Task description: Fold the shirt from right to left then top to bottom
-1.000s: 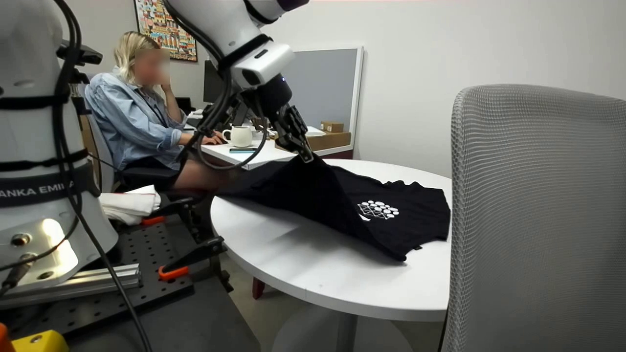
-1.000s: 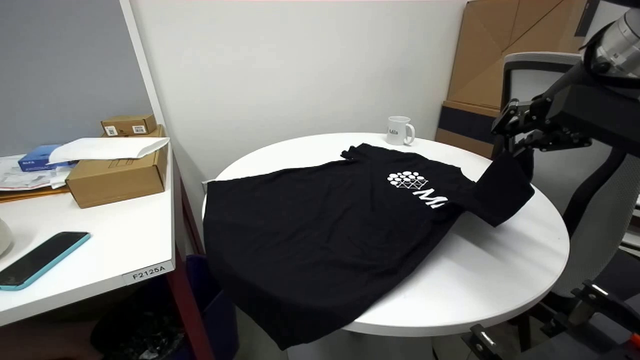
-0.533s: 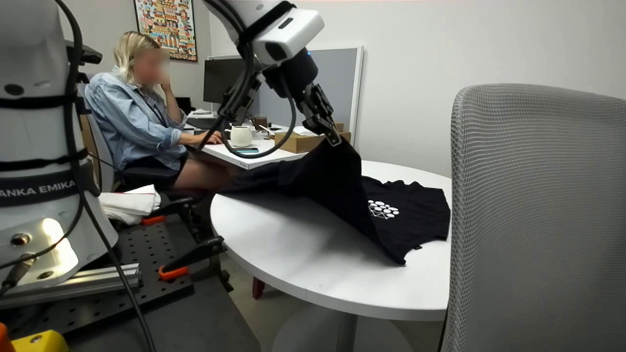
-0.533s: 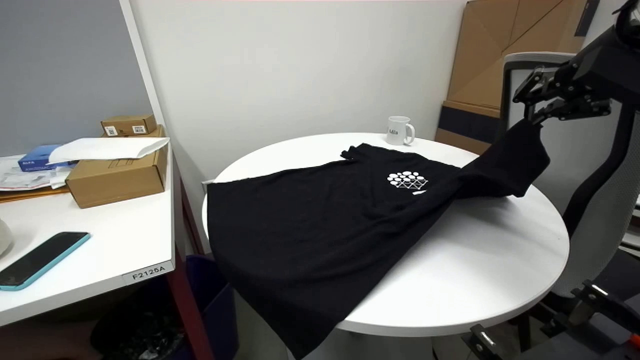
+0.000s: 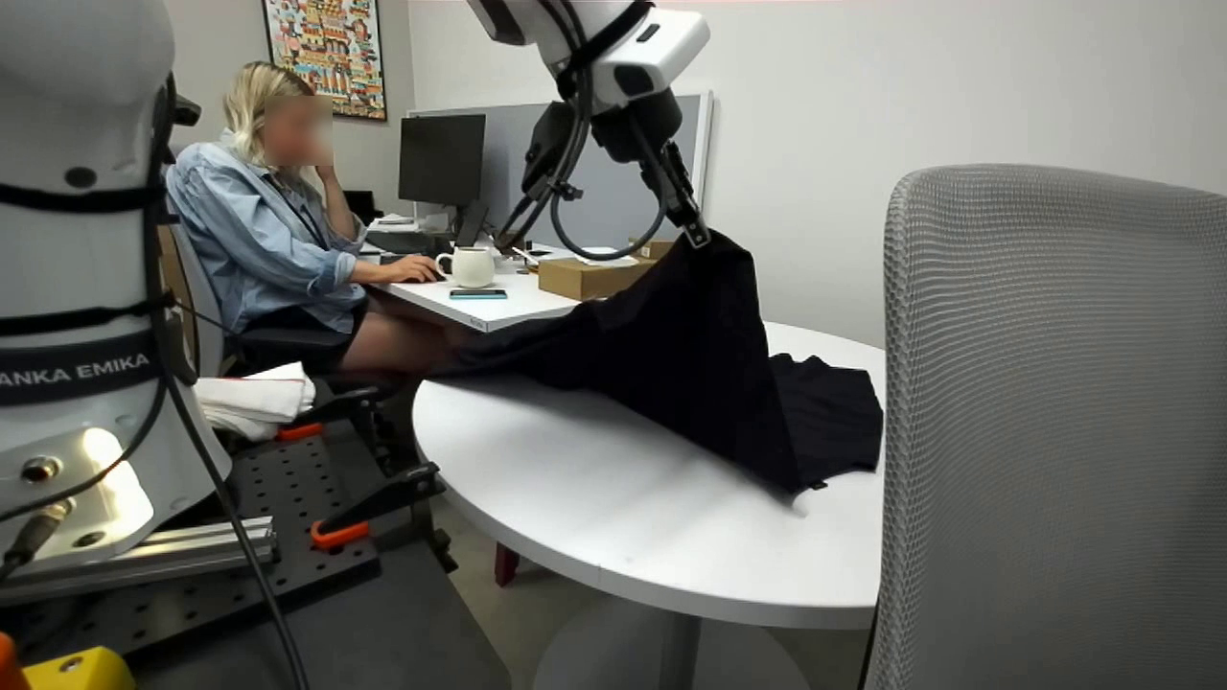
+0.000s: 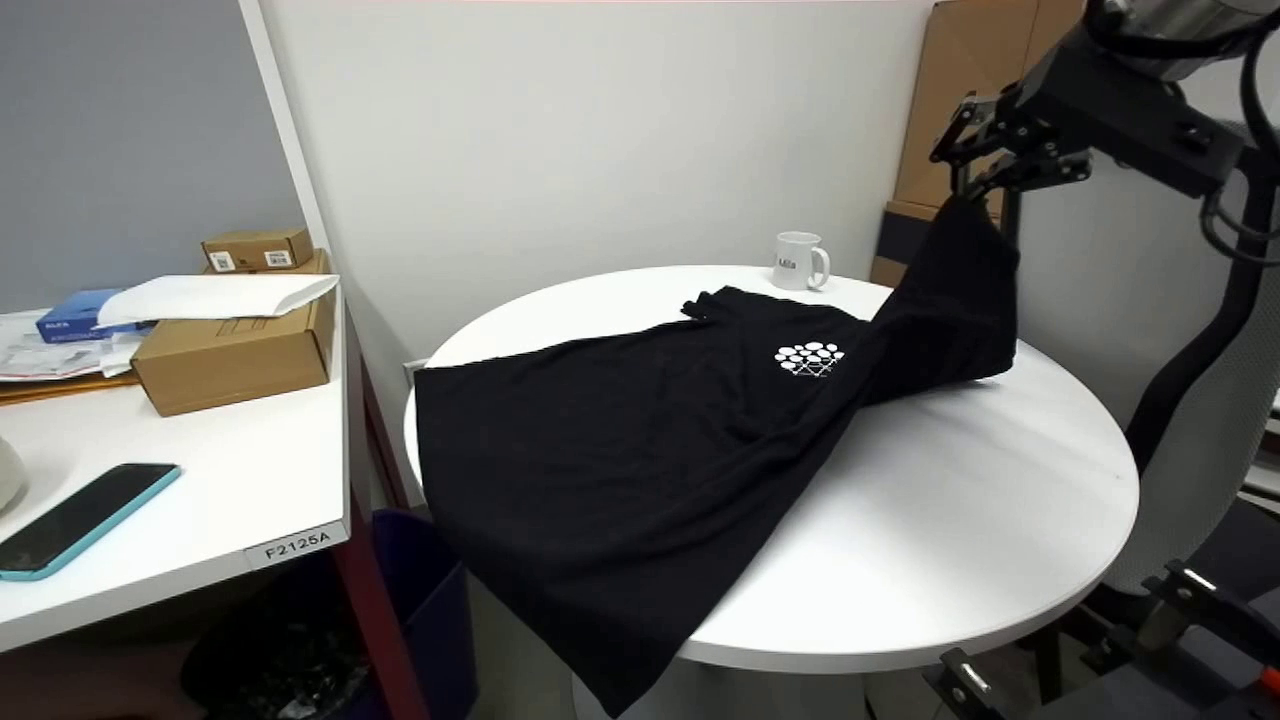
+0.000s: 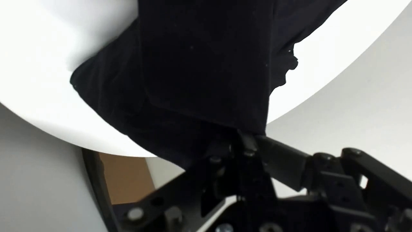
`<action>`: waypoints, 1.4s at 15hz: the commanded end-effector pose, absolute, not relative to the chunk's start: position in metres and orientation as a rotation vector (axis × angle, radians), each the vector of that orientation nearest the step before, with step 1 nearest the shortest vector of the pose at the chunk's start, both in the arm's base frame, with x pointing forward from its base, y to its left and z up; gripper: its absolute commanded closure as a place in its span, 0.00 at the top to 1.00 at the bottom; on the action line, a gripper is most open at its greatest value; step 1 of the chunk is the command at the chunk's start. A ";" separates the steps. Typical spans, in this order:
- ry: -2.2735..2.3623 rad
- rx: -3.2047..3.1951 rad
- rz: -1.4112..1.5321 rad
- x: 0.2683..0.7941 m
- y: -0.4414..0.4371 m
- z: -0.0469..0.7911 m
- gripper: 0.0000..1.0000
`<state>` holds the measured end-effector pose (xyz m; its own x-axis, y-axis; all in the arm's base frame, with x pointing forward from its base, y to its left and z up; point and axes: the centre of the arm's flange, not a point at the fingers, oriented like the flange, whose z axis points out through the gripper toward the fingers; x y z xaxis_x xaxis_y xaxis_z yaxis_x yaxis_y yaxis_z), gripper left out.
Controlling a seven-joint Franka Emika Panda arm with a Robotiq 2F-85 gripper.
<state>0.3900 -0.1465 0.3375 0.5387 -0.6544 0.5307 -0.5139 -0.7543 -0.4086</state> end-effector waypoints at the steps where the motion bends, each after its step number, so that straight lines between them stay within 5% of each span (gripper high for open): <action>1: 0.993 -2.616 -0.929 0.459 -0.168 0.379 0.01; 9: 0.997 -2.712 -0.797 0.556 -0.208 0.374 0.01; 21: 0.974 -2.838 -0.704 0.718 -0.223 0.499 0.01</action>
